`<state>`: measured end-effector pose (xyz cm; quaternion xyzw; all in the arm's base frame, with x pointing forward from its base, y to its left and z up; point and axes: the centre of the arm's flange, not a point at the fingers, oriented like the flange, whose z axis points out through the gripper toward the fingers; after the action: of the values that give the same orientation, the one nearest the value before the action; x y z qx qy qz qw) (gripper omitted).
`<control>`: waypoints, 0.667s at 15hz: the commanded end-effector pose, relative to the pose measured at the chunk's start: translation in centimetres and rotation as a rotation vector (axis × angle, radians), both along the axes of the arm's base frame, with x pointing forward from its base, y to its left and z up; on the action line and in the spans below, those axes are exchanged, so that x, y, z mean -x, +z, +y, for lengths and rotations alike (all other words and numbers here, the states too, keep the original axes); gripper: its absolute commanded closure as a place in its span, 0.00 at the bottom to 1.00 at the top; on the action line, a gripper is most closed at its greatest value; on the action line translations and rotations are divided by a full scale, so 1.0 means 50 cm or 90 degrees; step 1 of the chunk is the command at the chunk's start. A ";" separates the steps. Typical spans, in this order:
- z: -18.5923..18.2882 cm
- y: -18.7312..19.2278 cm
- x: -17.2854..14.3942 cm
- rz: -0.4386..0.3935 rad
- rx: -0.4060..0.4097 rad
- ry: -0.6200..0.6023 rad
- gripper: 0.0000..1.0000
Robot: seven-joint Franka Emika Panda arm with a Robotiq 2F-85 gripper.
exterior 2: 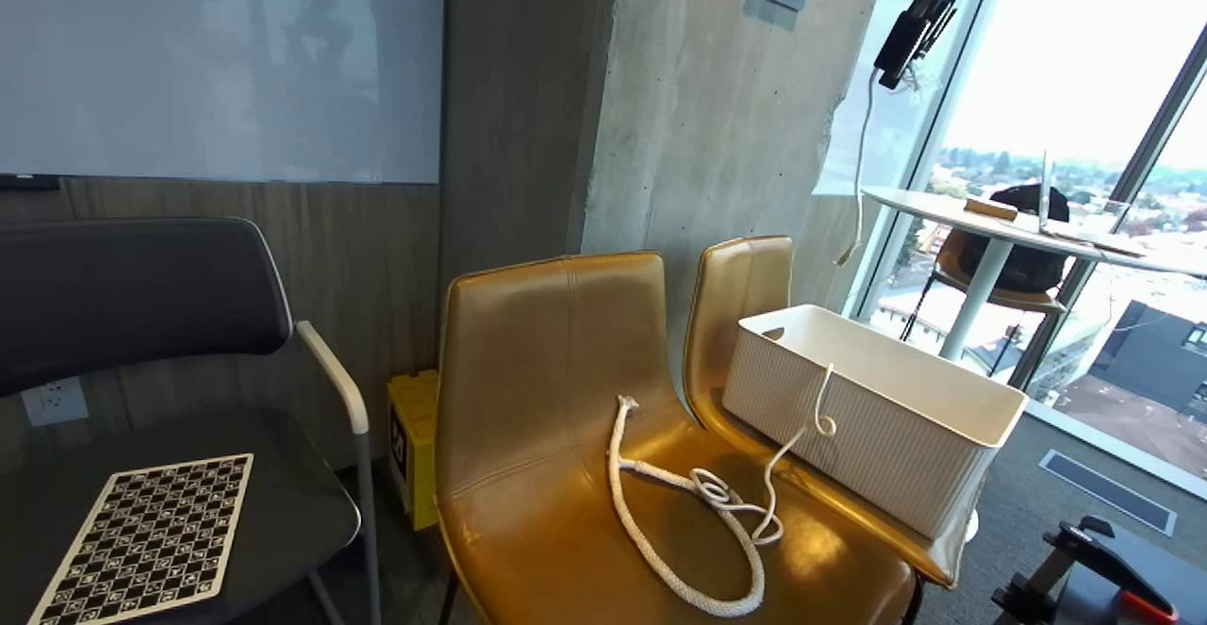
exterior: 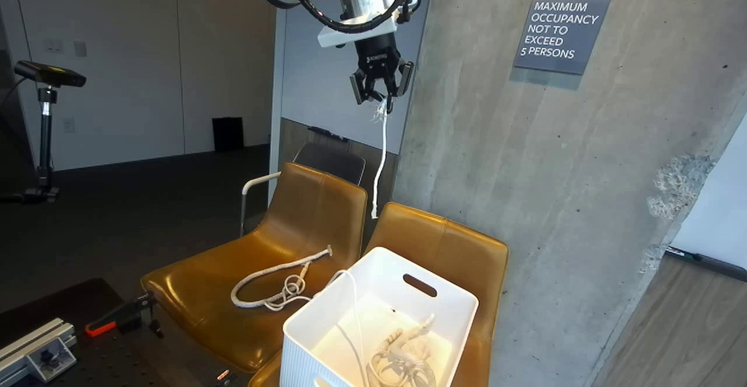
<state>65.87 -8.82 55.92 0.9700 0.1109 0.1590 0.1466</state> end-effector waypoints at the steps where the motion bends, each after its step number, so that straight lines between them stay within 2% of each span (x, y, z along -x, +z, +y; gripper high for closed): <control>1: -0.065 -0.034 -0.027 0.017 -0.020 -0.025 1.00; 5: -0.180 -0.126 -0.026 0.059 -0.041 -0.069 1.00; 10: -0.306 -0.281 -0.012 0.118 -0.078 -0.117 1.00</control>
<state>66.00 -21.14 44.73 0.9904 0.0358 0.0742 0.1107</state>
